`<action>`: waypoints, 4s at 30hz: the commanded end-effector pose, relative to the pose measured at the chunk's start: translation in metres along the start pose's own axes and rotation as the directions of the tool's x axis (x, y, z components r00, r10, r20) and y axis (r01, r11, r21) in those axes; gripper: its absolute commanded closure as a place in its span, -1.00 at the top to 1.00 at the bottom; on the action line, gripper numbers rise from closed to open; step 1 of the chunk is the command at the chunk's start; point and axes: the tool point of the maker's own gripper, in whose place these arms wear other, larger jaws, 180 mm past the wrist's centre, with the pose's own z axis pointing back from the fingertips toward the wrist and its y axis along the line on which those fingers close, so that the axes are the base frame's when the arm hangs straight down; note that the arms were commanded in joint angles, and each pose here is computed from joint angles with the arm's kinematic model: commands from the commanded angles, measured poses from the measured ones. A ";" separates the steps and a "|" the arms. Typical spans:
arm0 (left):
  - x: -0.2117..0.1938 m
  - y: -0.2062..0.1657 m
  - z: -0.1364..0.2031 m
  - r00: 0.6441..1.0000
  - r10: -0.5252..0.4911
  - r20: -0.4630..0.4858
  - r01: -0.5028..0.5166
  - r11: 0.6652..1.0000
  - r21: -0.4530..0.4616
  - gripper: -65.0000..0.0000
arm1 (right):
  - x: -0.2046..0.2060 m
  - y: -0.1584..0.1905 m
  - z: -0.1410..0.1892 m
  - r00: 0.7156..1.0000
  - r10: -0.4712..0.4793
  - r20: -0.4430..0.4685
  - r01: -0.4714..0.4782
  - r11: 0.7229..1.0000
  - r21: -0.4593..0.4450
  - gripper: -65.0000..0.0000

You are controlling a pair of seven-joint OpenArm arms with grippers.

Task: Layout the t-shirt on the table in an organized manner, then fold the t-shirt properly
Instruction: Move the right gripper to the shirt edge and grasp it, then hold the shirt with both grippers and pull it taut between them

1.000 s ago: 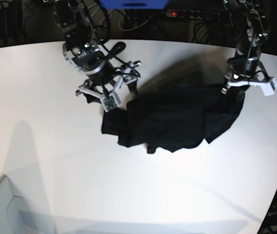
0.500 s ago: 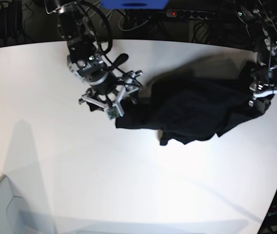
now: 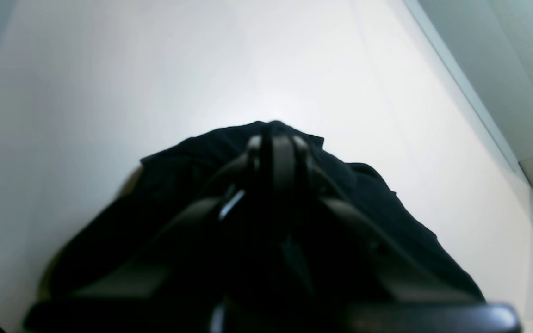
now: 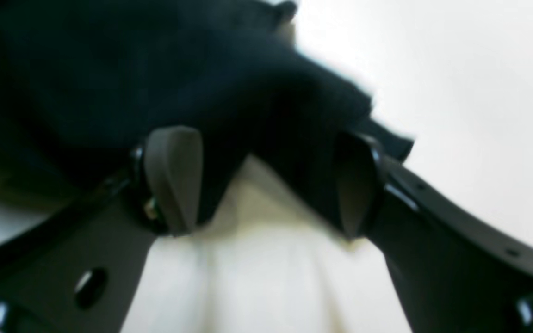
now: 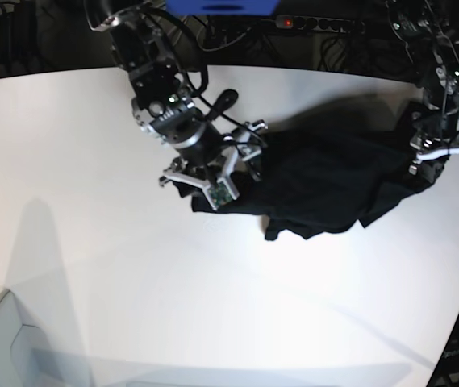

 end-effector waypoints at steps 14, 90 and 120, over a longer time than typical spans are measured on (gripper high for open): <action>0.001 0.006 0.000 1.000 0.000 0.008 0.000 1.000 0.008 -0.99 | 0.027 -0.021 -0.013 0.999 0.017 0.051 -0.015 0.999 -0.034 0.38; 0.023 -0.020 -0.030 0.997 0.053 0.059 -0.051 0.998 -0.048 -0.99 | 0.021 -0.014 -0.011 0.998 0.049 -0.038 -0.047 0.998 0.048 0.46; 0.041 -0.060 -0.047 0.994 0.062 0.089 -0.049 0.989 -0.138 -0.99 | 0.057 -0.079 -0.017 0.994 -0.011 0.105 0.019 0.997 -0.079 -1.00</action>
